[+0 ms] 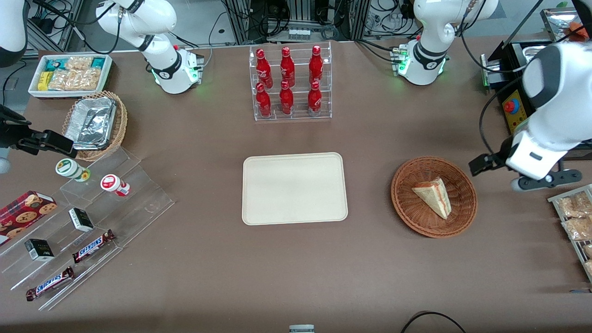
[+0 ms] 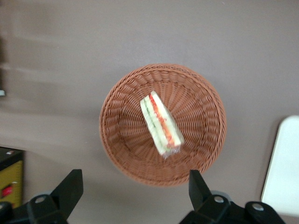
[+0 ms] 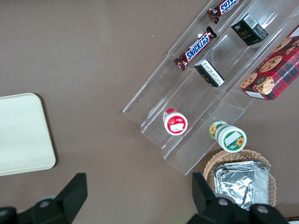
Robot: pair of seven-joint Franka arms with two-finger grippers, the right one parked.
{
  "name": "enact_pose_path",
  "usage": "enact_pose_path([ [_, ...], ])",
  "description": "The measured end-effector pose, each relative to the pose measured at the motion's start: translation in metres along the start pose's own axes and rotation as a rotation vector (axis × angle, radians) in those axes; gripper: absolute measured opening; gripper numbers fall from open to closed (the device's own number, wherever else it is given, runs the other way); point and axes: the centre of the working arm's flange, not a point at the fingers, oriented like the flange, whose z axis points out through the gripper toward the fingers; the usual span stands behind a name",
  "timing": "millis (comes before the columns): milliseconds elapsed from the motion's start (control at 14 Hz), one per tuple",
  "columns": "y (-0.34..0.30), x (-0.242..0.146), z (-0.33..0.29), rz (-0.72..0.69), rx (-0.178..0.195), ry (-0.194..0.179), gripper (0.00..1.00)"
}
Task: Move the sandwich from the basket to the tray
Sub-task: 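Move the left gripper over the wicker basket toward the wrapped sandwich, then lower the open left gripper around the sandwich and close it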
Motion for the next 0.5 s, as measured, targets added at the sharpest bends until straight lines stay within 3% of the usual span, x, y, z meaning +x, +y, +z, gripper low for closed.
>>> enact_pose_path([
  [500, 0.006, -0.028, 0.1, -0.251, -0.045, 0.079, 1.0],
])
